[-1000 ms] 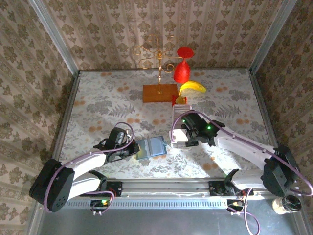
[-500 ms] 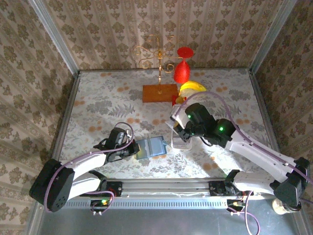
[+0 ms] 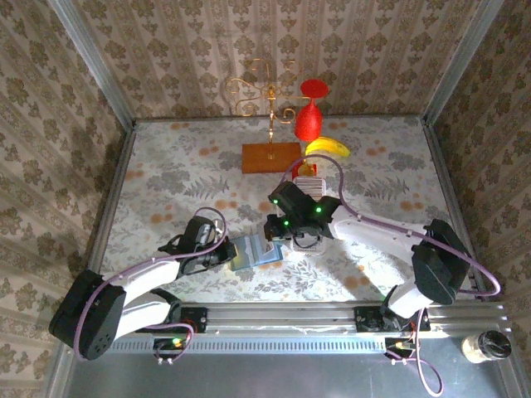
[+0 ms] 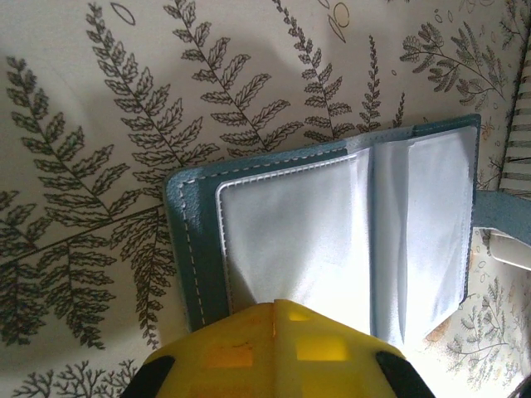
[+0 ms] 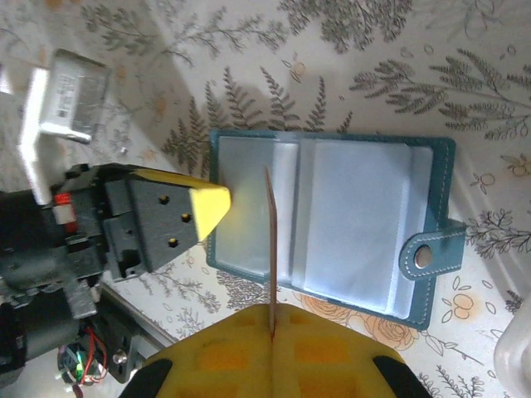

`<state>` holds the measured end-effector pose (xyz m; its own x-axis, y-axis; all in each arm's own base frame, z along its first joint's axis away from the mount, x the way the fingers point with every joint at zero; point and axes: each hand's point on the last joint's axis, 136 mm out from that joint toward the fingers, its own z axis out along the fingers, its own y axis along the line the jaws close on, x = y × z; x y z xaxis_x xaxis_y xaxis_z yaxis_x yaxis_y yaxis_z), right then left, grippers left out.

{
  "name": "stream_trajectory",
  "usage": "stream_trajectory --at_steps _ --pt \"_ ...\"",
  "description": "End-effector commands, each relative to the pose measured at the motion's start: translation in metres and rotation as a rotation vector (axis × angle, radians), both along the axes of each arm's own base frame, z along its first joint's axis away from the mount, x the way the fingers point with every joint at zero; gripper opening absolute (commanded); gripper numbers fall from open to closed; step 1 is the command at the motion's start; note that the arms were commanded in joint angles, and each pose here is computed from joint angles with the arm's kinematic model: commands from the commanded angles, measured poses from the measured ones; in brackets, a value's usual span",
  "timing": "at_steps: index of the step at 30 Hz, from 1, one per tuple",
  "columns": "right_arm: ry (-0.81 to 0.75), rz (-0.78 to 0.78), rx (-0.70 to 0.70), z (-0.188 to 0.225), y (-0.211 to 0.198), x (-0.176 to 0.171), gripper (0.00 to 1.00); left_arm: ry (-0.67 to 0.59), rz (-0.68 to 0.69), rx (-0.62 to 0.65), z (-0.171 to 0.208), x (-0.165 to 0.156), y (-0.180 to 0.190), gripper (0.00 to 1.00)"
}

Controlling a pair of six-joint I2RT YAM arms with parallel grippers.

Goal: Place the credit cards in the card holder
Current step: Place several credit cards in the storage box.

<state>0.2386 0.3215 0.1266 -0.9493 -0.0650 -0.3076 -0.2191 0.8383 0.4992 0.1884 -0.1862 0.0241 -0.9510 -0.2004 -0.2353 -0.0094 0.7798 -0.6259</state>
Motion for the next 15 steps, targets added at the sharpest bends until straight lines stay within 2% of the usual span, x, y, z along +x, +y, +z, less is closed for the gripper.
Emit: stream_trajectory --at_steps 1,4,8,10,13,15 --pt "-0.130 -0.011 -0.074 0.031 -0.012 0.019 0.00 0.017 -0.018 0.052 -0.009 -0.010 0.008 0.01" --pt "-0.313 0.138 -0.258 0.051 -0.040 0.024 0.00 0.014 -0.019 0.057 -0.009 -0.010 0.009 0.01" --pt "-0.561 0.541 -0.440 0.056 -0.070 0.007 0.00 0.016 -0.026 0.056 -0.009 -0.011 0.008 0.01" --pt "-0.637 0.824 -0.500 0.042 -0.084 -0.015 0.00 0.015 -0.026 0.058 -0.010 -0.011 0.009 0.01" --pt "-0.622 1.053 -0.503 0.030 -0.105 -0.038 0.00 0.011 -0.024 0.056 -0.008 -0.010 0.009 0.01" --pt "-0.600 1.134 -0.493 0.026 -0.113 -0.047 0.00 0.010 -0.022 0.053 -0.008 -0.010 0.009 0.01"
